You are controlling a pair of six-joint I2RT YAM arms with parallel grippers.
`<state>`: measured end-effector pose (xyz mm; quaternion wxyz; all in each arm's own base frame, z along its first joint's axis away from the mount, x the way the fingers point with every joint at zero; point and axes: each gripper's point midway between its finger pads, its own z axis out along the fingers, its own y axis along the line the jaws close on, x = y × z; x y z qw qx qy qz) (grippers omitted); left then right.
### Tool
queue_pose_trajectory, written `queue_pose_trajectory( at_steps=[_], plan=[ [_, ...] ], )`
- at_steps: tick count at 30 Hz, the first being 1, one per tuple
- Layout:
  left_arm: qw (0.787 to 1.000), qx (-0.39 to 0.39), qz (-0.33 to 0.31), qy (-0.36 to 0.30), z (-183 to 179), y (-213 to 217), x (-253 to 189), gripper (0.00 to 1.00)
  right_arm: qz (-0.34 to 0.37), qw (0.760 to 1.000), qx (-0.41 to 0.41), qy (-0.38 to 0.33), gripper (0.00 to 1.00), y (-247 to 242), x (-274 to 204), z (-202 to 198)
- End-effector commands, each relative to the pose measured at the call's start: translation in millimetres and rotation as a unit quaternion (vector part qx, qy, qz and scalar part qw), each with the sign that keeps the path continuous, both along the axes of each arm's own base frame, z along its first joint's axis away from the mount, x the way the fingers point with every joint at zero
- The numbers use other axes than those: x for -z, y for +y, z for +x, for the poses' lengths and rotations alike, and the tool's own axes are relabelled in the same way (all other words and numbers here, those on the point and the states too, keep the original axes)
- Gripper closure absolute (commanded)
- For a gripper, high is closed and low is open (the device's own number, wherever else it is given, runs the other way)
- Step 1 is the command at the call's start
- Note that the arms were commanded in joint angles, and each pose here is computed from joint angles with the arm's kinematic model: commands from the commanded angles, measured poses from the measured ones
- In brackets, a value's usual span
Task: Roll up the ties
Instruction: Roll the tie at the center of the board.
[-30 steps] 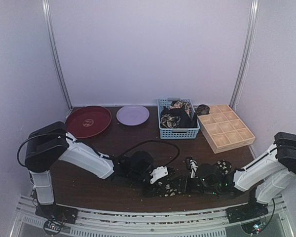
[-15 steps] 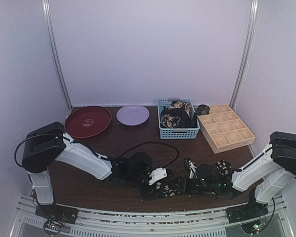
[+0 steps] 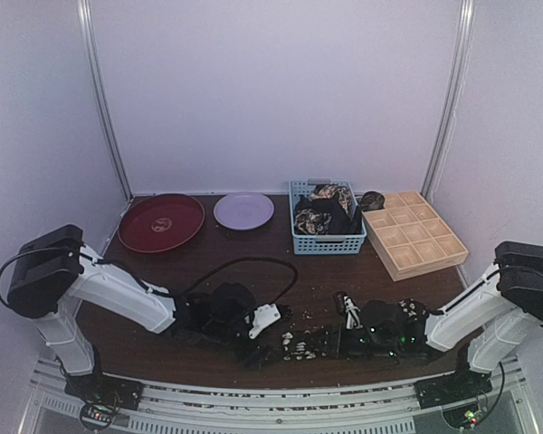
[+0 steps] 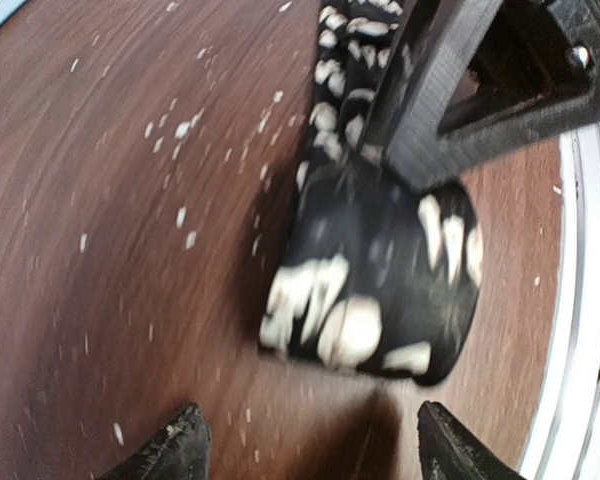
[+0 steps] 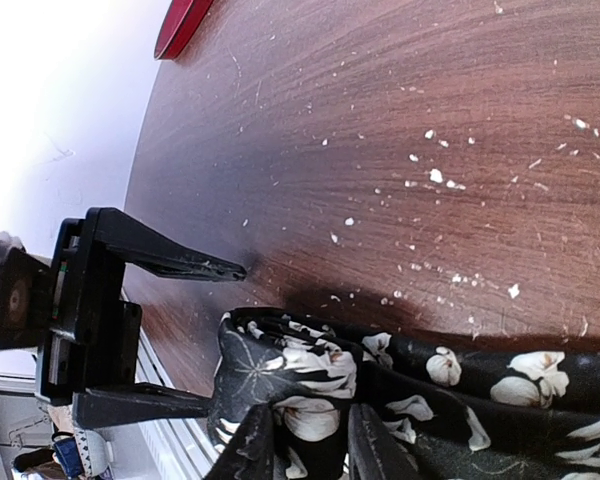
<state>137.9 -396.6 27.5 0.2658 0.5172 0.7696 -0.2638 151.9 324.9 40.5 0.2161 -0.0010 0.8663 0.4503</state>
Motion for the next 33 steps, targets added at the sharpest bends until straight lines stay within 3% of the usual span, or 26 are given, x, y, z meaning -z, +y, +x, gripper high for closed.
queue_pose_trajectory(
  at_steps=[1,5,14,22,28,33],
  plan=[
    [0.997,-0.055,-0.039,0.023,1,7,-13,0.29,-0.011,1.0,-0.001,0.008,0.72,-2,9,-4],
    [0.991,-0.116,-0.053,0.031,14,16,-20,0.33,-0.008,1.0,0.003,0.014,0.73,0,10,-6],
    [0.969,-0.217,-0.076,0.094,39,47,-22,0.58,-0.004,1.0,0.015,0.014,0.74,13,8,-5],
    [0.945,-0.282,-0.082,0.141,51,84,-6,0.65,-0.003,1.0,0.016,0.012,0.74,37,5,-1],
    [0.935,-0.292,-0.081,0.182,46,94,2,0.7,0.005,1.0,0.008,0.016,0.75,68,2,-2],
    [0.922,-0.254,-0.149,0.25,20,85,-16,0.71,-0.007,1.0,0.004,0.013,0.75,75,5,-3]
  ],
)
